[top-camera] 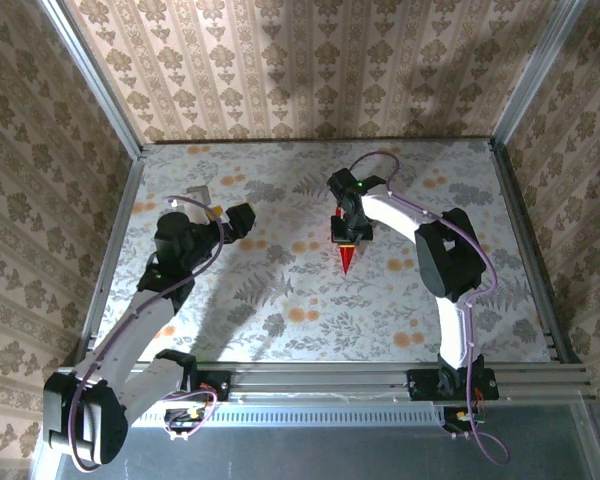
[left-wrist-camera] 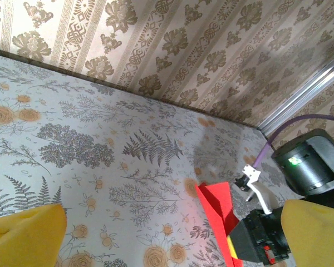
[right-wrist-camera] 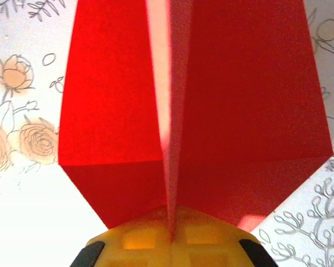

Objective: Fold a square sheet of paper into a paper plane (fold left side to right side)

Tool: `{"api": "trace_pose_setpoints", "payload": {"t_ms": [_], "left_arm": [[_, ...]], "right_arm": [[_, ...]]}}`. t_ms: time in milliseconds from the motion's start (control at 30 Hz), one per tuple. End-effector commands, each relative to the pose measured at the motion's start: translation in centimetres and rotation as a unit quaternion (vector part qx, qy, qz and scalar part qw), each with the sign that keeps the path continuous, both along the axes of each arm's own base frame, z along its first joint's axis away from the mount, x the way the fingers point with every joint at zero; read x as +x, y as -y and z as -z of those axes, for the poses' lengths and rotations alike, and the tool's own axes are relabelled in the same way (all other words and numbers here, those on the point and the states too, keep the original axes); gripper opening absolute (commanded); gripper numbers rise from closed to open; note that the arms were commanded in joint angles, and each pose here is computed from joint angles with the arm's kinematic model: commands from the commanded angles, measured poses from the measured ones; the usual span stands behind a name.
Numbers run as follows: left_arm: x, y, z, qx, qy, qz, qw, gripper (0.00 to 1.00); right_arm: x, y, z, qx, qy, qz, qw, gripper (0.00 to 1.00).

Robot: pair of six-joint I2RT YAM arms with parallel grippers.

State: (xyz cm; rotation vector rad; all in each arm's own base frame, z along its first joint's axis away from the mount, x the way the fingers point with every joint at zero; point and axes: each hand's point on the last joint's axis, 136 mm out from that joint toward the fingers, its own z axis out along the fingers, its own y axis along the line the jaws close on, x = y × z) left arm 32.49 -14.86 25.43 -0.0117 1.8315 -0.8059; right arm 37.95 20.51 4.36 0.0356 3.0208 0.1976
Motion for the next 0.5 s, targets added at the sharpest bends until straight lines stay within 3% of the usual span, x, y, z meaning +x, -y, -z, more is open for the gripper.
{"api": "trace_pose_setpoints", "payload": {"t_ms": [0,467], "left_arm": [[-0.1,-0.2,-1.4,-0.006,0.014,0.001,1.0,1.0],[-0.1,0.0,-1.3,-0.003,0.013,0.006,1.0,1.0]], "right_arm": [[0.1,0.5,0.8,-0.017,-0.017,-0.003,1.0,0.06],[1.0,0.5,2.3,-0.024,-0.02,0.002,1.0,0.19]]}}
